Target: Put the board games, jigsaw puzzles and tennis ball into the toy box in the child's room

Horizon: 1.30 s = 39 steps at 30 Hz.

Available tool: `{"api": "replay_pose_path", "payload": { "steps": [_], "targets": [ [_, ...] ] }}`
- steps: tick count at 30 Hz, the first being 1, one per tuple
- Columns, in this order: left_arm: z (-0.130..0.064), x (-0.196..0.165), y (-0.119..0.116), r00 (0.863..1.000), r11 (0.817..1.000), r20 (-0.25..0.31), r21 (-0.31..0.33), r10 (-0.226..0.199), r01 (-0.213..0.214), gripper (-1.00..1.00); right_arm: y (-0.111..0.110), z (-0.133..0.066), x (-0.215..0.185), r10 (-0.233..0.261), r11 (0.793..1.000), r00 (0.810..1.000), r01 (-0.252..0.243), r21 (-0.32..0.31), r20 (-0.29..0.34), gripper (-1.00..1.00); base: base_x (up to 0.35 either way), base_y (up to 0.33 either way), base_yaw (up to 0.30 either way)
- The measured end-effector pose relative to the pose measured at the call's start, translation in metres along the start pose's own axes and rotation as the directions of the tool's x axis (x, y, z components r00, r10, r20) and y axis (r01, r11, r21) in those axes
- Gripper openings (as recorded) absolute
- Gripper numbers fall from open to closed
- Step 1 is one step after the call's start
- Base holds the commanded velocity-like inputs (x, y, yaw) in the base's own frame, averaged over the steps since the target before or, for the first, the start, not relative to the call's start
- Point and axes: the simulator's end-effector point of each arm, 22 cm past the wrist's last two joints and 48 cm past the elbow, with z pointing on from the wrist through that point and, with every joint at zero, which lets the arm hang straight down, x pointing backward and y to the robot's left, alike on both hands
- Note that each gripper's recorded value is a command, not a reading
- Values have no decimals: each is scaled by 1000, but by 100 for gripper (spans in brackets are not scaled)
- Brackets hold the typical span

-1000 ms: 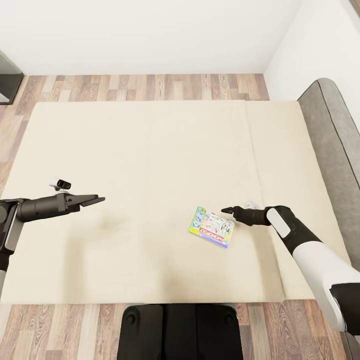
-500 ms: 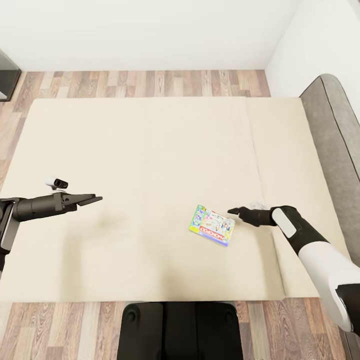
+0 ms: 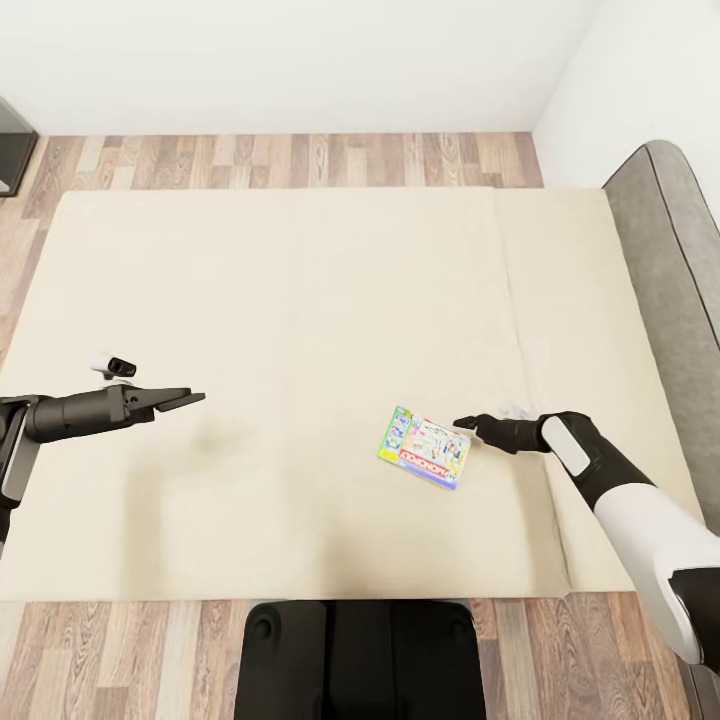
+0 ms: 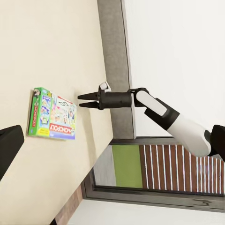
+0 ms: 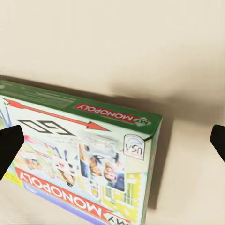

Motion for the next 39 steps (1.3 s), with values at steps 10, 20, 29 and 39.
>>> {"api": "replay_pose_path", "payload": {
  "steps": [10, 20, 29, 39],
  "targets": [
    [0, 0, 1, 1000, 1000, -1, 0, -1, 1, 100, 3, 3, 3, -1, 1000, 1000, 1, -4, -5, 100, 0, 0, 9],
    [0, 1, 1, 1000, 1000, -1, -1, -2, 2, 100, 2, 4, 4, -3, 1000, 1000, 3, -2, -5, 100, 0, 0, 141],
    [0, 1, 2, 1000, 1000, -2, -1, -4, 4, 100, 2, 5, 4, 1, 1000, 1000, -1, -4, -6, 100, 0, 0, 55],
    [1, 4, 7, 1000, 1000, -4, -2, -12, 12, 100, -1, 9, 7, 4, 1000, 1000, -4, -1, -12, 100, 0, 0, 1]
  ]
}}
